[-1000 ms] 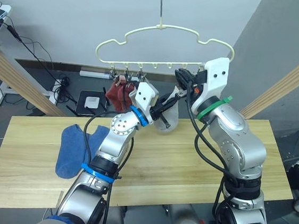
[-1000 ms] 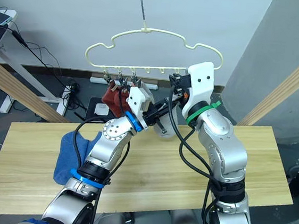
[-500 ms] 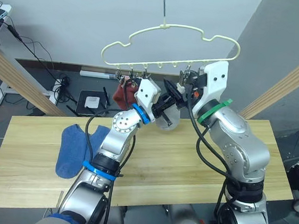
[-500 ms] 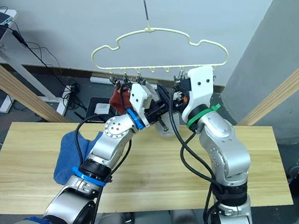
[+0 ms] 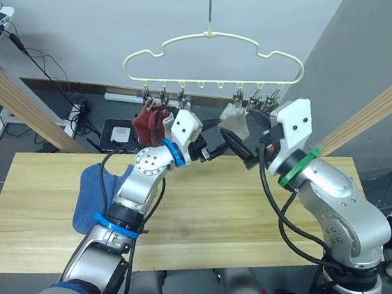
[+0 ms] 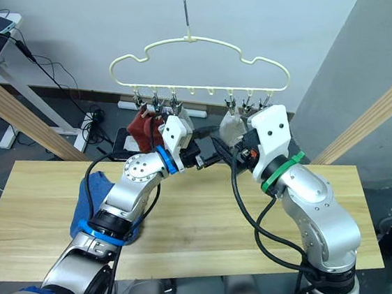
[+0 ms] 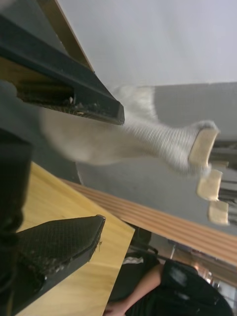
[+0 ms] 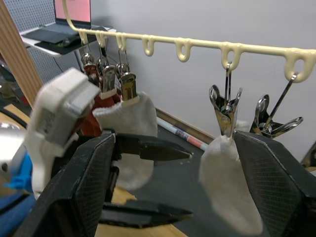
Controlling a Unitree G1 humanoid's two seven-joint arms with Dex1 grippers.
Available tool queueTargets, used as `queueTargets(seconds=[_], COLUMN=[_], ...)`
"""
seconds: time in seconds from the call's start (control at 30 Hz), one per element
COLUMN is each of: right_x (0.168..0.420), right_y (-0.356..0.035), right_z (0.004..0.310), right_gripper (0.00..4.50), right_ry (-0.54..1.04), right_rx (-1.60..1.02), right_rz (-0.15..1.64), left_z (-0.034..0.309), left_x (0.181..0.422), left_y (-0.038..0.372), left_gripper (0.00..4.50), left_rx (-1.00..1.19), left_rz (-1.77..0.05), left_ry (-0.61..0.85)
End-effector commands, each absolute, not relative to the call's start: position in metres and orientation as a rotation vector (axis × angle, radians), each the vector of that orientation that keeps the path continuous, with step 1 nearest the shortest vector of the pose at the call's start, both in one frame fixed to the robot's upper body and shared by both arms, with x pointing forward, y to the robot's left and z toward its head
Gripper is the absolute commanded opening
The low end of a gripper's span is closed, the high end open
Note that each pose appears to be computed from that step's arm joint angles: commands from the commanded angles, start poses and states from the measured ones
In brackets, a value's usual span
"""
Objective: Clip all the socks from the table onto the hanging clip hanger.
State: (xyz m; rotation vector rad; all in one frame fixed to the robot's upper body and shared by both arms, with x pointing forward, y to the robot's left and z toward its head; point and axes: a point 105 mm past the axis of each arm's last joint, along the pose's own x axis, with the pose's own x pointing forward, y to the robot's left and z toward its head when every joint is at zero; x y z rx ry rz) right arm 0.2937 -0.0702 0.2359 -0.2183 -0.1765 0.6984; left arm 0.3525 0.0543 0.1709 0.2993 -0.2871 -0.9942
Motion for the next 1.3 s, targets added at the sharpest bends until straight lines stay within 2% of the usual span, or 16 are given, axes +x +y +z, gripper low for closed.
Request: queueTargets(seconds=[0.03,0.17,0.27,0.37,0.83,0.97,1.3], right_x=[0.286,0.292,0.297,0.301,0.324,0.326,0.332], right_y=[-0.087,-0.094,-0.096,-0.093,-0.089,-0.088,-0.082], right_z=[0.252,0.254,0.255,0.253,0.246,0.246,0.249], right_gripper=[4.0,4.0,3.41,2.46,2.46,1.58,1.58], right_ry=[-0.286,-0.304,-0.302,-0.295,-0.277,-0.279,-0.29], right_rx=[-0.254,-0.233,-0.201,-0.201,-0.184,-0.179,-0.173], right_rz=[0.583,0.502,0.477,0.478,0.428,0.428,0.434], left_z=[0.189,0.199,0.207,0.213,0.22,0.22,0.22], left_x=[0.323,0.317,0.314,0.313,0.314,0.314,0.315], left_y=[0.062,0.074,0.078,0.078,0.077,0.076,0.073], left_gripper=[3.16,3.16,3.18,3.18,3.18,3.18,3.18], left_rx=[0.241,0.237,0.259,0.269,0.308,0.313,0.32], left_rz=[-1.178,-1.196,-1.188,-1.177,-1.149,-1.15,-1.152], left_ry=[-0.305,-0.292,-0.301,-0.312,-0.334,-0.334,-0.341])
